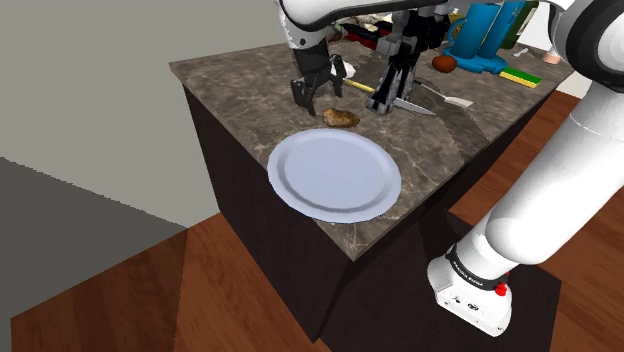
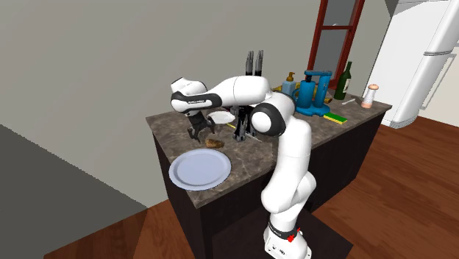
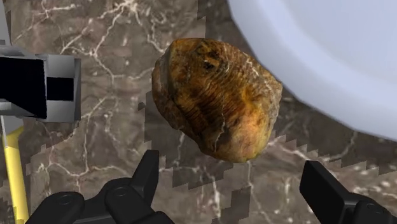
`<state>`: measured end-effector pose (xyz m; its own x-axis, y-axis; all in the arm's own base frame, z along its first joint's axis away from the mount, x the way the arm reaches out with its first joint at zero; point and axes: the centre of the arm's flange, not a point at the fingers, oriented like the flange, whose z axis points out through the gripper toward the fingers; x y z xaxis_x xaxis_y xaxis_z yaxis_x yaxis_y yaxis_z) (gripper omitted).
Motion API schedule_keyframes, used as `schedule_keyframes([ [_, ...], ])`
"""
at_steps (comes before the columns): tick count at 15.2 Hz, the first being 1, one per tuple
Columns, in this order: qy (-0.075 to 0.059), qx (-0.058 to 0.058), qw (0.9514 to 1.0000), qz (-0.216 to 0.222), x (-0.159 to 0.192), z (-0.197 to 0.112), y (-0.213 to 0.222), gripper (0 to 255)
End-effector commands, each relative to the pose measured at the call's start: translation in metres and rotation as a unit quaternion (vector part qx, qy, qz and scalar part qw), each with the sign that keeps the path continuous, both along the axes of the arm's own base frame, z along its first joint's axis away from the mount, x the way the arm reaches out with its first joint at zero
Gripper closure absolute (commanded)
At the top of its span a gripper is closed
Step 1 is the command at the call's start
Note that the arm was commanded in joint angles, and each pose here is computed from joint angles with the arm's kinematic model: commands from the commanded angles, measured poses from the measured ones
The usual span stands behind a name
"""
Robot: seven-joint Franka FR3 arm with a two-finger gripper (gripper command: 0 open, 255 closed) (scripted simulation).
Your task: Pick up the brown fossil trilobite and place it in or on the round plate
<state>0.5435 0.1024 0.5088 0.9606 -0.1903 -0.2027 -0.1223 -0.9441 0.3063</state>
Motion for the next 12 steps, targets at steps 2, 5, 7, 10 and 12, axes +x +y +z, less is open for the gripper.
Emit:
schedule_keyframes([
  [2, 0.001, 0.000, 1.0000, 0.001, -0.0039, -0.0153, -0.0024, 0],
  [5, 0.001, 0.000, 1.0000, 0.001, -0.0046, -0.0181, -0.0032, 0],
  [7, 0.001, 0.000, 1.0000, 0.001, -0.0046, -0.0181, -0.0032, 0],
  [10, 0.001, 0.000, 1.0000, 0.001, -0.0046, -0.0181, -0.0032, 0],
  [12, 0.001, 0.000, 1.0000, 0.001, -0.0046, -0.0181, -0.0032, 255],
])
